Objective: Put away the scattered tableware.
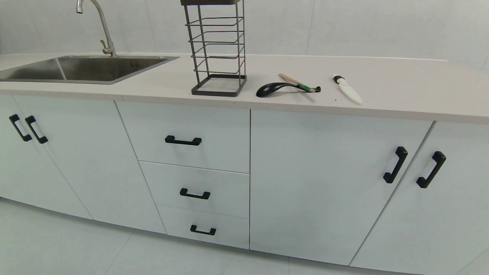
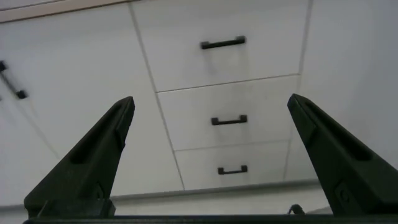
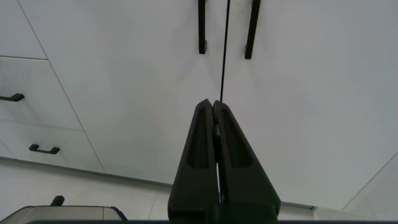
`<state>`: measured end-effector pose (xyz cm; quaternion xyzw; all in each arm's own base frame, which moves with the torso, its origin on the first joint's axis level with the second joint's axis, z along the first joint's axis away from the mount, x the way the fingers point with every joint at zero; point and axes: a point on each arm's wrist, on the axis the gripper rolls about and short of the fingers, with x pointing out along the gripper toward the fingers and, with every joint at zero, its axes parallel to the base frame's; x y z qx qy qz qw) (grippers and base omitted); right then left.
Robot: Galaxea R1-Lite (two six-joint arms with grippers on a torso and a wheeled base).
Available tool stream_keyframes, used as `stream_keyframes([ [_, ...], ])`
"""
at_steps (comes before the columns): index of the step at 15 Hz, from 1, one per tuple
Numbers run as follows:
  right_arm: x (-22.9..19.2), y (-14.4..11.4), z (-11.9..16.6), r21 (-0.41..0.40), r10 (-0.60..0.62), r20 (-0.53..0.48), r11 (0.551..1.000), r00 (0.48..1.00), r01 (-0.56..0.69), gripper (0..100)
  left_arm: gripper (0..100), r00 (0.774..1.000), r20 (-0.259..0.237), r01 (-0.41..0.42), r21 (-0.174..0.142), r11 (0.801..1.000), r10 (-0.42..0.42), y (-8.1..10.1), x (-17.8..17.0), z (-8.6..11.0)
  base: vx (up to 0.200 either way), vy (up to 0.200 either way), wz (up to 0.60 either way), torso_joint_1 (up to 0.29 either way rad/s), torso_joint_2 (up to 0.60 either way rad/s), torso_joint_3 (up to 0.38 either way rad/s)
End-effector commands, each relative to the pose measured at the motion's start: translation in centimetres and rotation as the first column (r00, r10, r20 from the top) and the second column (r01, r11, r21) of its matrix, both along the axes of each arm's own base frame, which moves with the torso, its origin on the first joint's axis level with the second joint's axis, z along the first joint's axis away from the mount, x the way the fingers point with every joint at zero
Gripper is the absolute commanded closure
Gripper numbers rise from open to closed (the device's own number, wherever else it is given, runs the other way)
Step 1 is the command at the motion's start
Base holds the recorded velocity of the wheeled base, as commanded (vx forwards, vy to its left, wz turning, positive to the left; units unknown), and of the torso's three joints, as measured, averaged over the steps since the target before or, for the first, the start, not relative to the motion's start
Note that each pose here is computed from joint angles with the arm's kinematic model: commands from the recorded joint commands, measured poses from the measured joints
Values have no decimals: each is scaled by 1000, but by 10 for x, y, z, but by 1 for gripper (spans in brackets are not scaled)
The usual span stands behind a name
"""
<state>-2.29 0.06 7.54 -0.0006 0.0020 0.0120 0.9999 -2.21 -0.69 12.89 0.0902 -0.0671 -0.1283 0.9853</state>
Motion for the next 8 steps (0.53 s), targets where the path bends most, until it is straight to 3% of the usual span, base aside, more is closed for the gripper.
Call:
stream_keyframes([
  [1, 0, 0, 0, 0, 1, -2, 1000, 1000, -1, 100, 0, 998, -20, 55, 46, 997, -54, -1, 4, 2, 0, 0, 0, 0, 0, 0],
  [3, 0, 0, 0, 0, 1, -2, 1000, 1000, -1, 100, 0, 987, -43, 156, 126, 980, -152, -3, 9, 5, 0, 0, 0, 0, 0, 0],
  [6, 0, 0, 0, 0, 1, -2, 1000, 1000, -1, 100, 0, 974, -145, 202, 216, 955, -174, -3, 29, 7, 0, 0, 0, 0, 0, 0],
  [8, 0, 0, 0, 0, 1, -2, 1000, 1000, -1, 100, 0, 956, -213, 260, 289, 921, -203, -4, 44, 11, 0, 0, 0, 0, 0, 0],
])
